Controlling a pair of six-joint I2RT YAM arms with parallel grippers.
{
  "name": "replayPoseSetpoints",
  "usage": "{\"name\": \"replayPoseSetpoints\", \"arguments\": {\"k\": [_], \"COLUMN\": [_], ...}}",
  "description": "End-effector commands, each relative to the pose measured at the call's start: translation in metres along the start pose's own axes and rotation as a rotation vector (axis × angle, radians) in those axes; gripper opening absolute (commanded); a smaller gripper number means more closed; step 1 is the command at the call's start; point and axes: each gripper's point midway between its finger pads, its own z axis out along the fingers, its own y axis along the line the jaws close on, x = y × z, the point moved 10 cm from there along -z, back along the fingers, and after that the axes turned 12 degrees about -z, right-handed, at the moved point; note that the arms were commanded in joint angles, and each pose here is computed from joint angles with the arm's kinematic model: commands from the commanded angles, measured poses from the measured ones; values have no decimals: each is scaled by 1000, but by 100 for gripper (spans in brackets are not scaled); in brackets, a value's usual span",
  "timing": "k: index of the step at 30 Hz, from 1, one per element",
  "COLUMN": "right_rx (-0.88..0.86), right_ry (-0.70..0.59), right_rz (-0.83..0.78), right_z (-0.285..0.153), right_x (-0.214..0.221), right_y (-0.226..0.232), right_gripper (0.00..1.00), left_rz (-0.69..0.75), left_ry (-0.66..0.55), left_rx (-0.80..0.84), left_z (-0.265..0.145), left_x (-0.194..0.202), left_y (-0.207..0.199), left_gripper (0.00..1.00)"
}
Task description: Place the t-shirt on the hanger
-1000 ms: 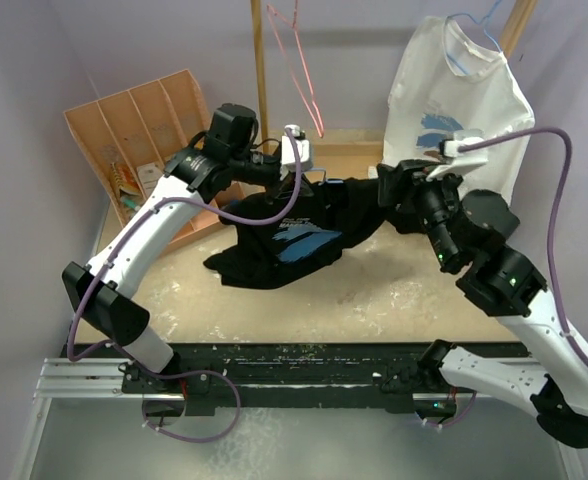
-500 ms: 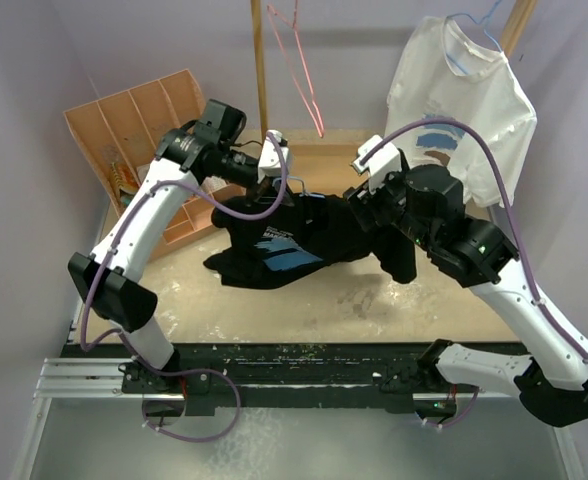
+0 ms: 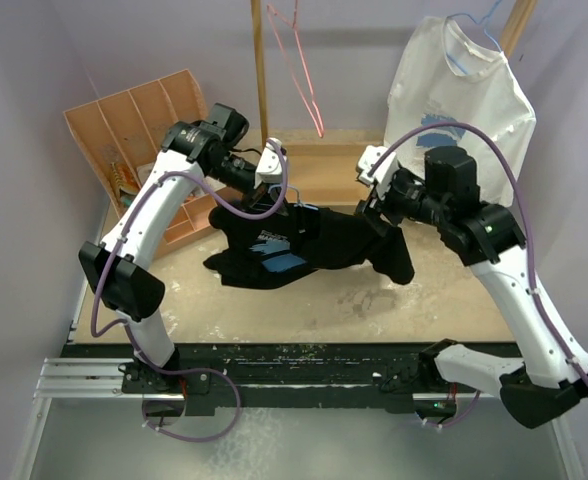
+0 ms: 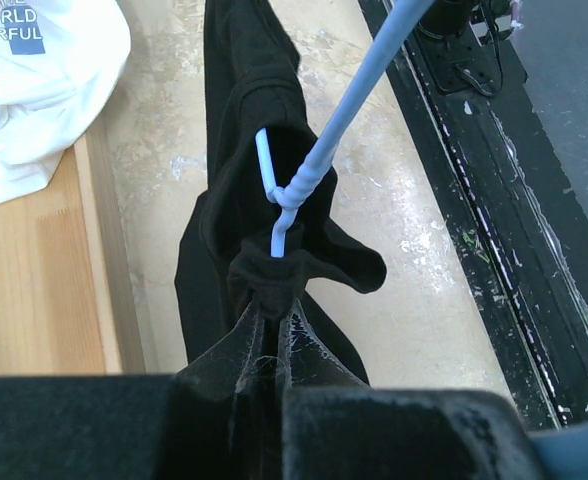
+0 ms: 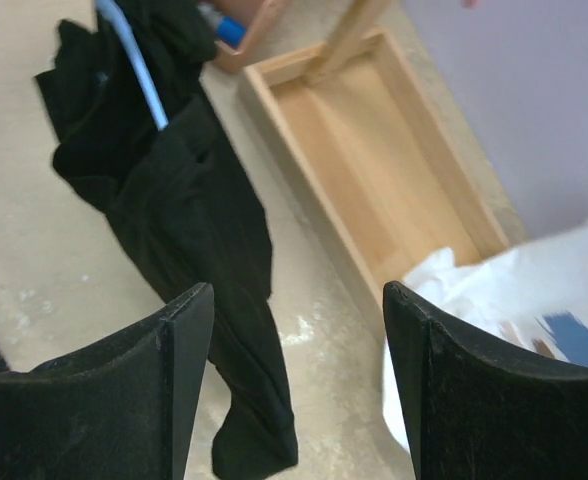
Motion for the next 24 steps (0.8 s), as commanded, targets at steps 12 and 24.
{"name": "replayPoseSetpoints", "arguments": {"k": [12, 24], "right_rx": [-299, -387], "right_ry": [-96, -15], "right_rz": [-6, 60], "right_z": [33, 68], "right_x": [6, 31], "right_y": [12, 21], "right_gripper": [70, 58], "left_rz": [91, 99], "left_ry": [-77, -81], "left_rx": [31, 30], "left_z": [-6, -8], "left_x": [-17, -22], "left_y": [-5, -9], "left_gripper": [0, 0]}}
